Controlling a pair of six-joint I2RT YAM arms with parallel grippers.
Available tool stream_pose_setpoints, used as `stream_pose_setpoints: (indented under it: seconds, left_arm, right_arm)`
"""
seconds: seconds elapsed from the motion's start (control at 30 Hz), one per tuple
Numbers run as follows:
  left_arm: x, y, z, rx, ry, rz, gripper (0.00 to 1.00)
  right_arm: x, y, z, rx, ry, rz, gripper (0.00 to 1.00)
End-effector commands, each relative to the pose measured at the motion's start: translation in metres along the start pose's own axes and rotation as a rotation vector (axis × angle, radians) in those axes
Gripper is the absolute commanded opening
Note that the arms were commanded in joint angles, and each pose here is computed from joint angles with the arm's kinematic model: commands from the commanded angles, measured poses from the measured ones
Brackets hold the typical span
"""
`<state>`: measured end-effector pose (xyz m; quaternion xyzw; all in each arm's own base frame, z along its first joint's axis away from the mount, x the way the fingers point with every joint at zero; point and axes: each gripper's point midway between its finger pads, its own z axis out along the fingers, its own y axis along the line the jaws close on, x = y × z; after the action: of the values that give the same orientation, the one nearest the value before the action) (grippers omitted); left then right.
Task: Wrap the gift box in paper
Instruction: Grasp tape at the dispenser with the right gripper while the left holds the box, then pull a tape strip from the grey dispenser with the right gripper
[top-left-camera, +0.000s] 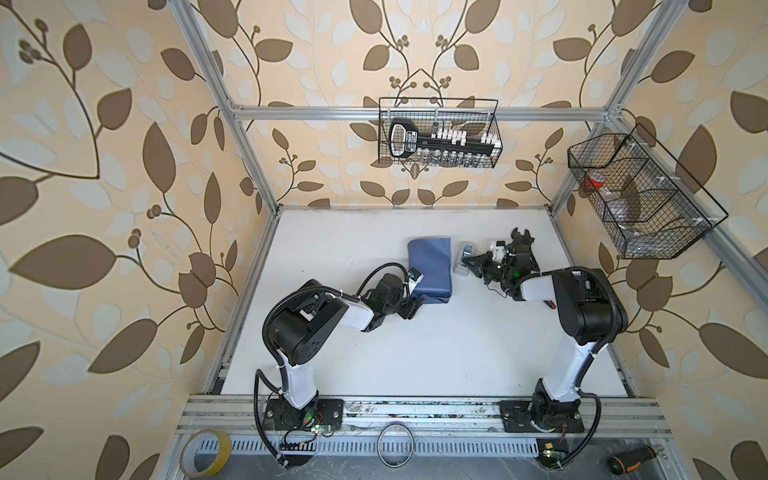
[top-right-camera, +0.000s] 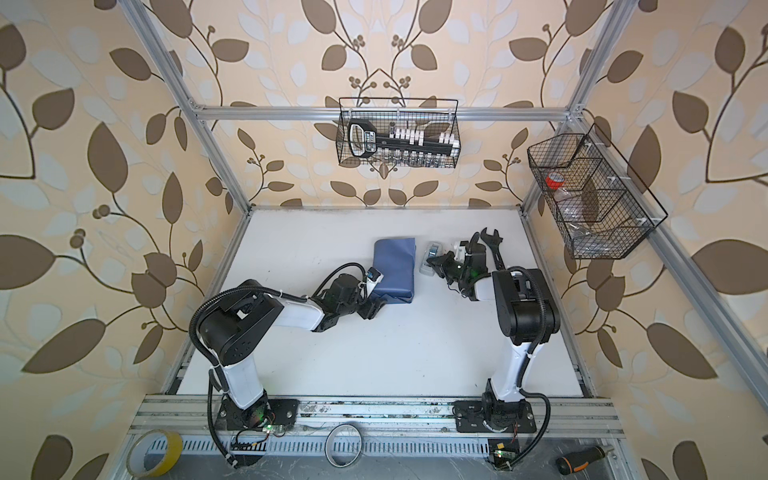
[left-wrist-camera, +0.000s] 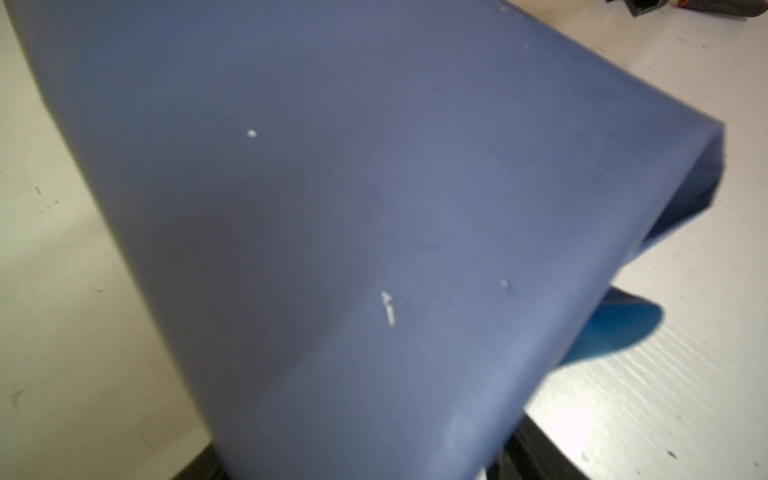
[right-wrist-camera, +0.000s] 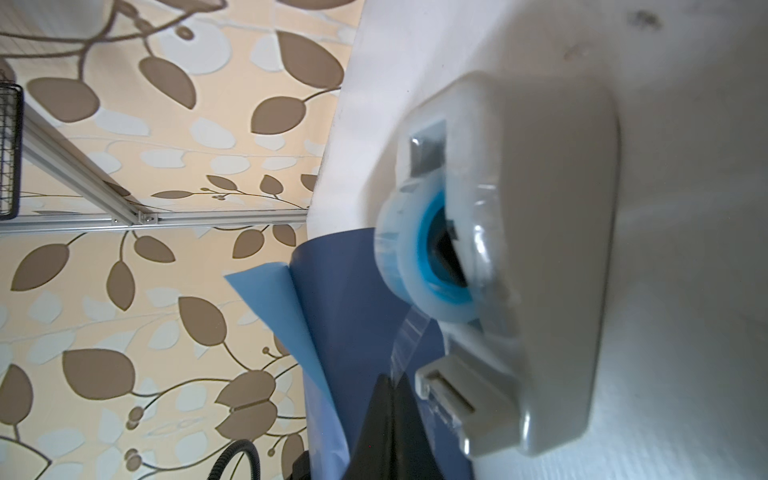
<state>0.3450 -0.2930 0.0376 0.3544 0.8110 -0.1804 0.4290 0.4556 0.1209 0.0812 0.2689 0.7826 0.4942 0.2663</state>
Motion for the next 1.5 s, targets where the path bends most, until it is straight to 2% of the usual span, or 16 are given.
stream_pose_setpoints:
  seconds: [0.0, 0.43, 0.7, 1.03, 1.27, 1.47]
  left_arm:
    - [-0.028, -0.002, -0.005, 0.007, -0.073, 0.016, 0.72]
    - [-0.029, -0.003, -0.004, 0.008, -0.074, 0.016, 0.72]
    - [-0.028, -0.003, -0.004, 0.011, -0.073, 0.016, 0.72]
    - [-0.028, -0.003, -0.004, 0.01, -0.074, 0.015, 0.72]
    - [-0.028, -0.003, -0.005, 0.01, -0.074, 0.013, 0.72]
    - [-0.028, -0.003, -0.004, 0.012, -0.075, 0.012, 0.72]
  right_arm:
    - [0.012, 0.023, -0.007, -0.086, 0.042, -0.017, 0.0]
    - [0.036, 0.004, -0.01, -0.057, 0.068, 0.0, 0.0]
    - [0.049, -0.021, -0.007, 0.002, 0.08, 0.009, 0.0]
    - [0.052, -0.078, 0.004, 0.165, 0.069, 0.008, 0.0]
    - [0.045, -0.102, -0.002, 0.302, 0.035, -0.041, 0.0]
    - [0.038, -0.107, -0.01, 0.397, -0.01, -0.099, 0.0]
